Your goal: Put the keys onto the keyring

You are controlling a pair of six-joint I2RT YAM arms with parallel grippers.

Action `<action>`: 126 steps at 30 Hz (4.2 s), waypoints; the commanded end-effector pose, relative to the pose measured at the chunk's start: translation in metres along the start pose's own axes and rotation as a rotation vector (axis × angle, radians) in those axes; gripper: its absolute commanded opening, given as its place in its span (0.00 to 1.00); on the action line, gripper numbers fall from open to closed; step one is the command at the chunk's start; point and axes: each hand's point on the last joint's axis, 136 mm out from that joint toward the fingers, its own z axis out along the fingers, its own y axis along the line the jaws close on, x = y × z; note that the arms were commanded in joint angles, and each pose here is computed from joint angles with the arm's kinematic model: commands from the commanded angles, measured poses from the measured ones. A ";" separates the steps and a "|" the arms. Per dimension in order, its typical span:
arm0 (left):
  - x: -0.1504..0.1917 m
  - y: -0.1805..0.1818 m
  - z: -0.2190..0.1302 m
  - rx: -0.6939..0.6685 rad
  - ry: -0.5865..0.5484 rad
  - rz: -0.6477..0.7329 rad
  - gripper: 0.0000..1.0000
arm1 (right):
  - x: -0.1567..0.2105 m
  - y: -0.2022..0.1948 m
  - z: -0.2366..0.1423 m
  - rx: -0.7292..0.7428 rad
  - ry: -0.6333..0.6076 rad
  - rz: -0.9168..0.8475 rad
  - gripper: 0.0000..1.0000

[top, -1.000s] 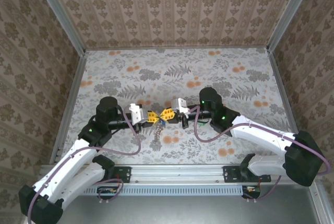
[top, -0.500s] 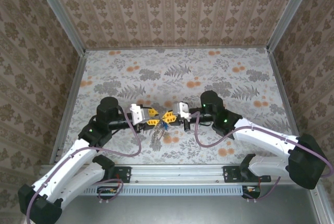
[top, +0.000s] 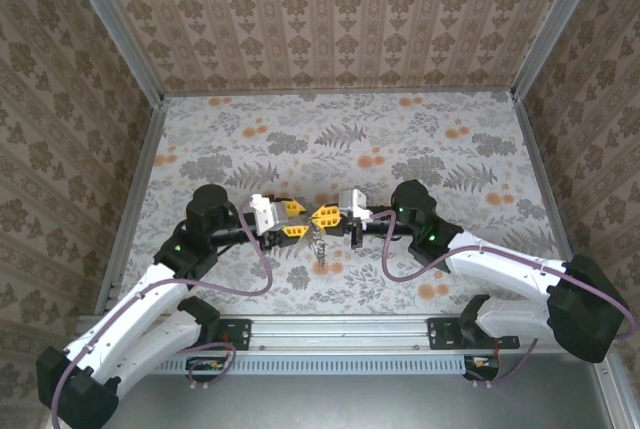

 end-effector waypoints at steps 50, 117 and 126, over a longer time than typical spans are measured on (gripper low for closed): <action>0.002 -0.028 -0.002 0.170 0.198 0.110 0.00 | 0.031 0.023 -0.026 -0.102 0.327 -0.194 0.31; -0.032 -0.042 0.009 0.242 -0.073 0.209 0.00 | 0.004 0.034 -0.021 -0.054 0.118 -0.185 0.15; -0.032 -0.041 0.011 0.244 -0.072 0.208 0.00 | 0.000 0.033 -0.020 -0.046 0.098 -0.179 0.17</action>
